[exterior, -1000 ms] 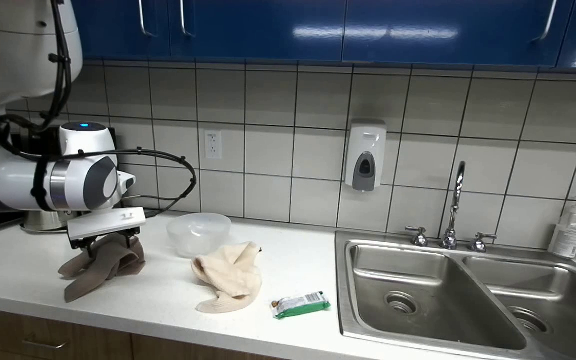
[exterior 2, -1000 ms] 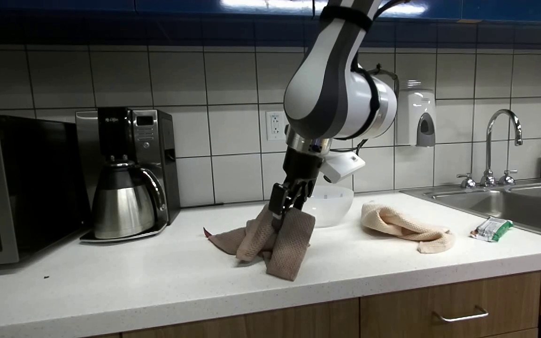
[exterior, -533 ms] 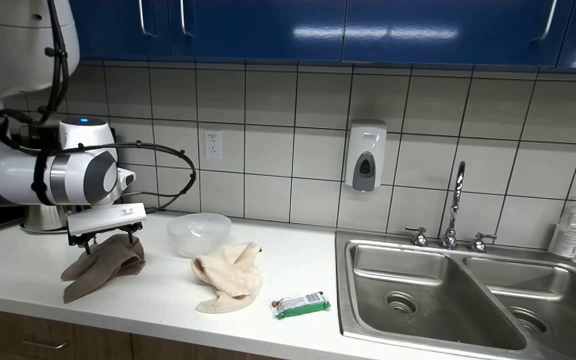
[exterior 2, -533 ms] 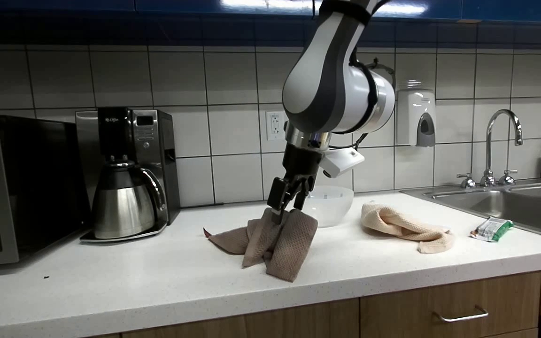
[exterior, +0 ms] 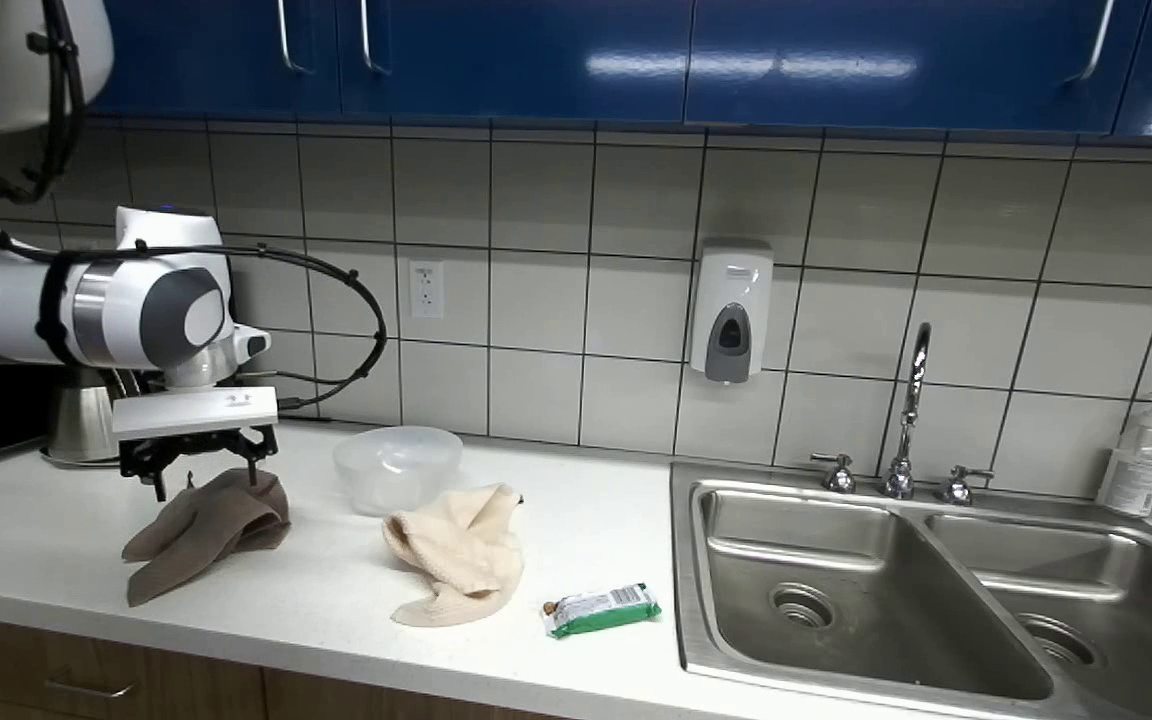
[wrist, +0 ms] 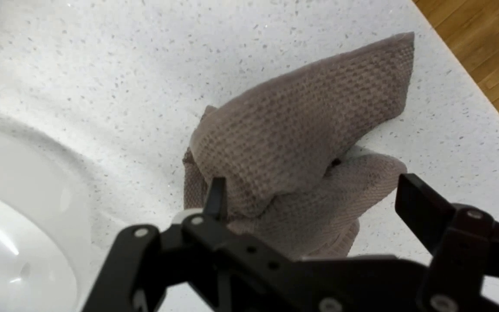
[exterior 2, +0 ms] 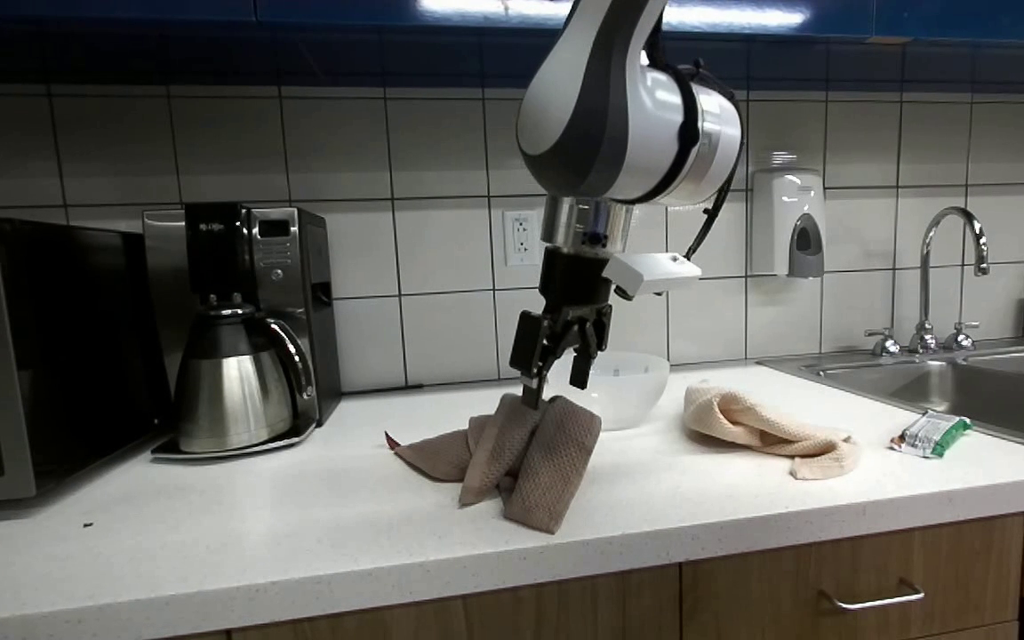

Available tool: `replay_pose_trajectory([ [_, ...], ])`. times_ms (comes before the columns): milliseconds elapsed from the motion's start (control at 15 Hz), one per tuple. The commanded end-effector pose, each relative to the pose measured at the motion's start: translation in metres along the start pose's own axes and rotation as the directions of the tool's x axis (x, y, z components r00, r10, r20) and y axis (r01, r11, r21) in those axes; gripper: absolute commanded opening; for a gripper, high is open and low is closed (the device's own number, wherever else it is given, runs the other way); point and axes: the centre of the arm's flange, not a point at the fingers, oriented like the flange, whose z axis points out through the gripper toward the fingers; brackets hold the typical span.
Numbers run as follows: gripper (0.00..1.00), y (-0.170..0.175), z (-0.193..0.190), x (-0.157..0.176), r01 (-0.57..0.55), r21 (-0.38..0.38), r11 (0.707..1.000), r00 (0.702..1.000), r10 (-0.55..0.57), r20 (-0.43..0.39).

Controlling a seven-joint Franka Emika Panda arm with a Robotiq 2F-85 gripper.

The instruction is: Remove the towel from the bowl and place it on the table

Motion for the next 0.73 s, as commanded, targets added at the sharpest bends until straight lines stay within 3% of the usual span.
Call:
replay_pose_trajectory([
  [0,1.00,-0.004,-0.039,-0.011,-0.055,0.007,0.998,0.997,0.055,0.060],
  [600,1.00,-0.045,-0.094,-0.046,-0.241,-0.050,0.969,0.964,0.246,0.105],
  [667,1.00,-0.026,-0.068,-0.027,-0.194,-0.019,0.981,0.976,0.195,0.098],
])
